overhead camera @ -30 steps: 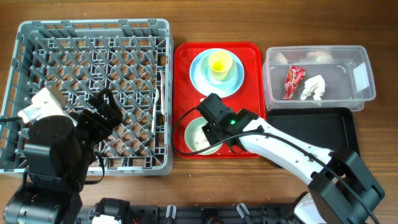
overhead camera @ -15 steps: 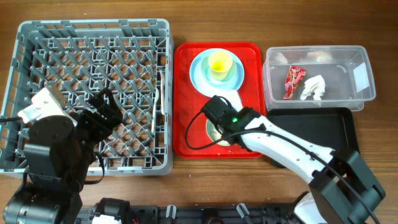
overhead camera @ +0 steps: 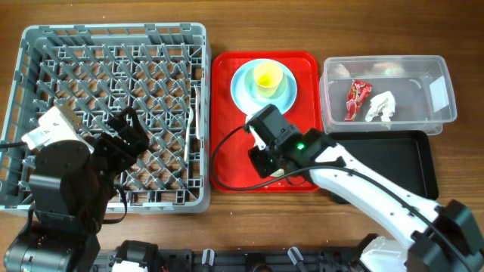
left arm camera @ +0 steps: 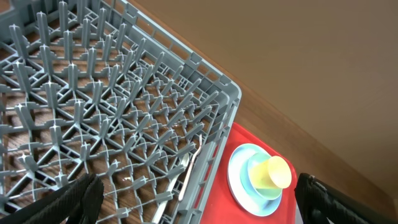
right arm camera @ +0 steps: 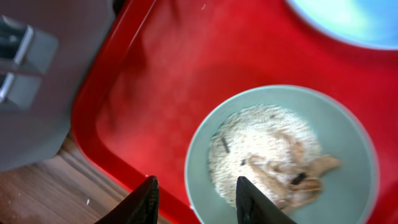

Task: Sort waste into correct bins and load items into the dishwasher rack
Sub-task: 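Move the right gripper to the green rice bowl and grip its rim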

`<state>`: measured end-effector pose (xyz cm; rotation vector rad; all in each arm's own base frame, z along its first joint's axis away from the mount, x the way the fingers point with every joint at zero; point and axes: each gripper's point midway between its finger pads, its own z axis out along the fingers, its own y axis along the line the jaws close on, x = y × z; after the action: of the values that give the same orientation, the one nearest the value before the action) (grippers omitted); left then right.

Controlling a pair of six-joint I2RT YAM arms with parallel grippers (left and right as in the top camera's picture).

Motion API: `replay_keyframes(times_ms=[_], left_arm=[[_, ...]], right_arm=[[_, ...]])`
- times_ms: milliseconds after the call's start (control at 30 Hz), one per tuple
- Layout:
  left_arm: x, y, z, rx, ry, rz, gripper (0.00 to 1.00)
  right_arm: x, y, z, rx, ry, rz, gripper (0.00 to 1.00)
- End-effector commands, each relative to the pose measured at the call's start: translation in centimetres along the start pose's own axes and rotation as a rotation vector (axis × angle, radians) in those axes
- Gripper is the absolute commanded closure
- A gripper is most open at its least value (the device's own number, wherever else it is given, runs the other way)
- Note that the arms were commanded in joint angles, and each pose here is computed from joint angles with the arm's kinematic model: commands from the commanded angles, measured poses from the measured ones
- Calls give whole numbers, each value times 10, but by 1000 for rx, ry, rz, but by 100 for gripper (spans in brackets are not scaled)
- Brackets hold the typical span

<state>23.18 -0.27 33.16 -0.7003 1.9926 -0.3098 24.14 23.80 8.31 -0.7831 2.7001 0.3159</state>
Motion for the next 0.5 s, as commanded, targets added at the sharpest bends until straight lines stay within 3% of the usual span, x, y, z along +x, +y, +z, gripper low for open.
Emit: replay_keyframes(times_ms=[0,267,467], left_arm=[[-4,1,-2,-3,-16,-16,0],[-4,0,-2,-3,-16,-16,0],[-4,0,-2,-3,-16,-16,0]], right_arm=[[23,8,29,-18,81,-7,59],[25,8,58,-12,109,7,61],[29,6,64,-5,126,18,83]])
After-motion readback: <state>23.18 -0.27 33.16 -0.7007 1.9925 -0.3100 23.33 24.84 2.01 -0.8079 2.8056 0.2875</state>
